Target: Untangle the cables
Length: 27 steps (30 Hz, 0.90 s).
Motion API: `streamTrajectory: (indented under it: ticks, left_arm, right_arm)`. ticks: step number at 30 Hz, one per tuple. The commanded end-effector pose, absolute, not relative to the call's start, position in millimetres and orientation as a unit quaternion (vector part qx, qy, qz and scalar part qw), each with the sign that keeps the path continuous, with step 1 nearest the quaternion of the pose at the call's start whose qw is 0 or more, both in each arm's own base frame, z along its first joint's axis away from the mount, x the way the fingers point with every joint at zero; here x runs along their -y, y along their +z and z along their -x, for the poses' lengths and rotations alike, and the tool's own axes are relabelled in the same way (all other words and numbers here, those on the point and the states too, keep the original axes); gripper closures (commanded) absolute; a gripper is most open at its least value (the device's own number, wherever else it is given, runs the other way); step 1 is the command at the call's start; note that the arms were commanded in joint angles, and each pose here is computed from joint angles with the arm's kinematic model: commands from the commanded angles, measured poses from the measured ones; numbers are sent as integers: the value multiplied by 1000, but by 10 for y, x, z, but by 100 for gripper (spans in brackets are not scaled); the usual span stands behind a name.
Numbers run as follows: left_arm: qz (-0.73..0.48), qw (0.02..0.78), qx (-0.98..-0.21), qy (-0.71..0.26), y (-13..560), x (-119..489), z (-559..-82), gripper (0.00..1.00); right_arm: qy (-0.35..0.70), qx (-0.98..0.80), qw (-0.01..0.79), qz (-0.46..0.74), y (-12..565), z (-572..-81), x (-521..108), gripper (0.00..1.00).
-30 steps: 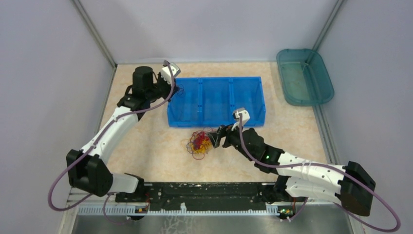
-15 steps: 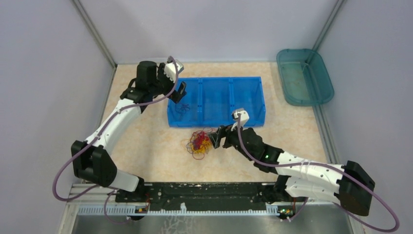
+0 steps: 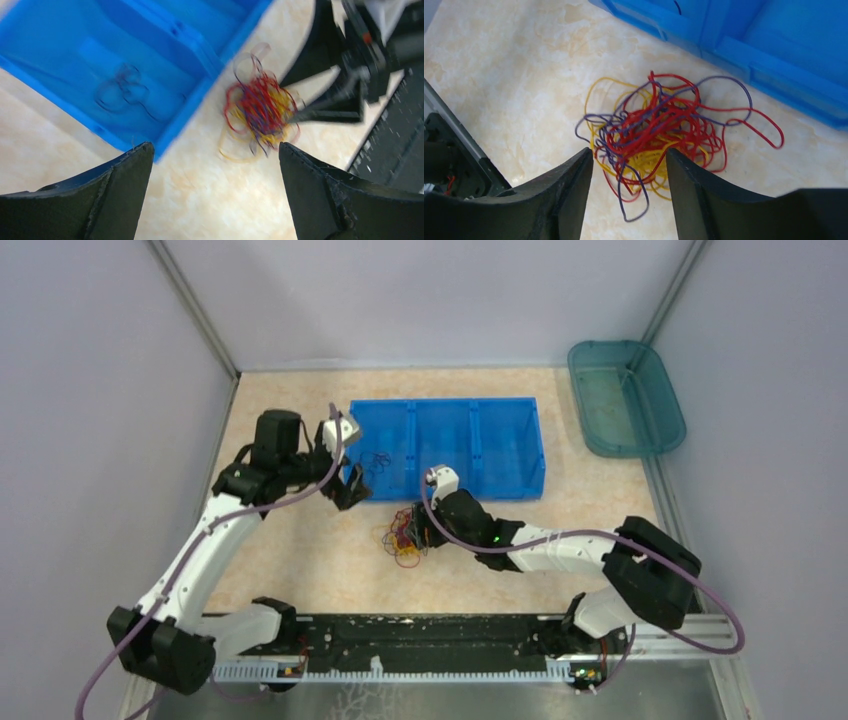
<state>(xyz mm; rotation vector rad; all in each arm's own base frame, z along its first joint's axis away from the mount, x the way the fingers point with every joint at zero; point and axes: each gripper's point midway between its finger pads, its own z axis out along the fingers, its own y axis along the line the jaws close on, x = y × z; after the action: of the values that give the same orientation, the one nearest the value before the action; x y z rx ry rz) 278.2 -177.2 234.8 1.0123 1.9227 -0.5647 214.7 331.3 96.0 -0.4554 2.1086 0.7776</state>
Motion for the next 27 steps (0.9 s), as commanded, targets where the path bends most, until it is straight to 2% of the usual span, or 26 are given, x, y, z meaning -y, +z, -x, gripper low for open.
streamTrajectory:
  ticks: [1, 7, 16, 20, 27]
  left_arm:
    - [-417, 392, -776, -265, 2023, 1729, -2281, 0]
    - [-446, 413, -751, -256, 1981, 1660, -2078, 0]
    - [-506, 378, -736, -244, 1567, 1605, -1974, 2]
    - [-521, 351, -732, -262, 1399, 1671, -1958, 4]
    - [-551, 286, -729, -287, 1067, 1917, -2027, 15]
  right_arm:
    - [349, -799, 452, 189, 1419, -2361, -3657, 47]
    - [319, -813, 445, 199, 1270, -2437, -3685, 58]
    - [295, -832, 432, 185, 1003, -2370, -3476, 58]
    - [291, -836, 431, 176, 954, -2353, -3416, 63]
    - [309, -825, 449, 146, 1074, -2265, -3225, 62]
